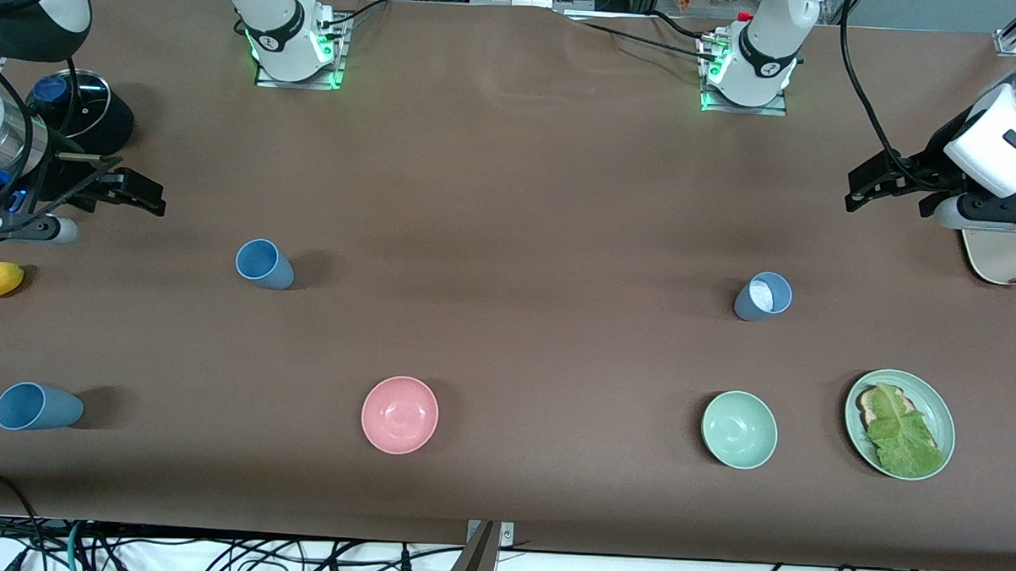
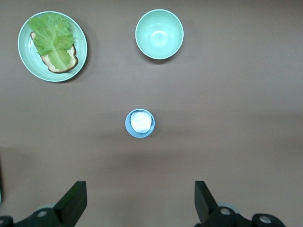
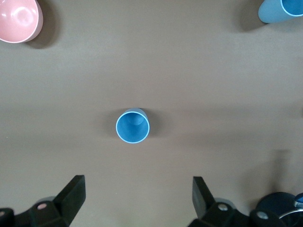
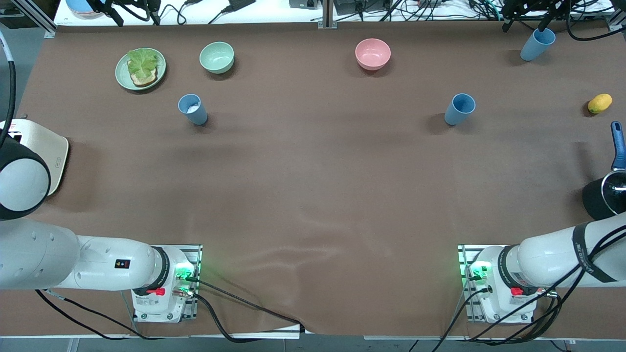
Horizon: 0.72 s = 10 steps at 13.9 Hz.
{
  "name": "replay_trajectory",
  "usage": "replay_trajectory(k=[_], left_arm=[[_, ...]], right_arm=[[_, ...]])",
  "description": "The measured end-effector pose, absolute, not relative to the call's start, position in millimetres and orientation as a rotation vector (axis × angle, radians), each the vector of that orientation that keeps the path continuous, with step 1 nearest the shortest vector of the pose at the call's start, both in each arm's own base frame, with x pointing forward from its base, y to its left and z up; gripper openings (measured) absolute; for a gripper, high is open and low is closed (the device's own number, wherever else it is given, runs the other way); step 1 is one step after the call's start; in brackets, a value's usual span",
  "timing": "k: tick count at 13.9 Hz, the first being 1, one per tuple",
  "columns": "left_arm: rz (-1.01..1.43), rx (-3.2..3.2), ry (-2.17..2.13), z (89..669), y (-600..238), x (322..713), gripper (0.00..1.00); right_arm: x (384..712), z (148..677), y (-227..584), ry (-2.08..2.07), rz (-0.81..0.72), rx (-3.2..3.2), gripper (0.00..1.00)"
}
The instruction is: Stack blue cups with both arms
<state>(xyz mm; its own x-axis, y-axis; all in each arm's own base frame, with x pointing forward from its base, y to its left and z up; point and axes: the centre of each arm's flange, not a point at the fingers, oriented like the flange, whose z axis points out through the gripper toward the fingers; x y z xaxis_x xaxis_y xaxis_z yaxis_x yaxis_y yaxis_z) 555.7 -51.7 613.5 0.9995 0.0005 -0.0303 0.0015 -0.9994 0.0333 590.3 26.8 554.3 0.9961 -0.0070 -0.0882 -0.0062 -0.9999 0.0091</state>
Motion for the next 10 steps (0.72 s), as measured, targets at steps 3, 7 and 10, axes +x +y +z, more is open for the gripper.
replay_trajectory(k=[3, 7, 10], left_arm=[[-0.05, 3.108, 0.001, 613, -52, 556, 1.0], [-0.05, 3.108, 0.001, 613, -52, 556, 1.0], [-0.051, 3.108, -0.001, 613, -52, 555, 1.0]], right_arm=[[592, 553, 19, -0.031, -0.132, 3.129, 1.0], [593, 551, 16, -0.042, -0.133, 3.129, 1.0], [593, 551, 16, -0.042, -0.133, 3.129, 1.0]])
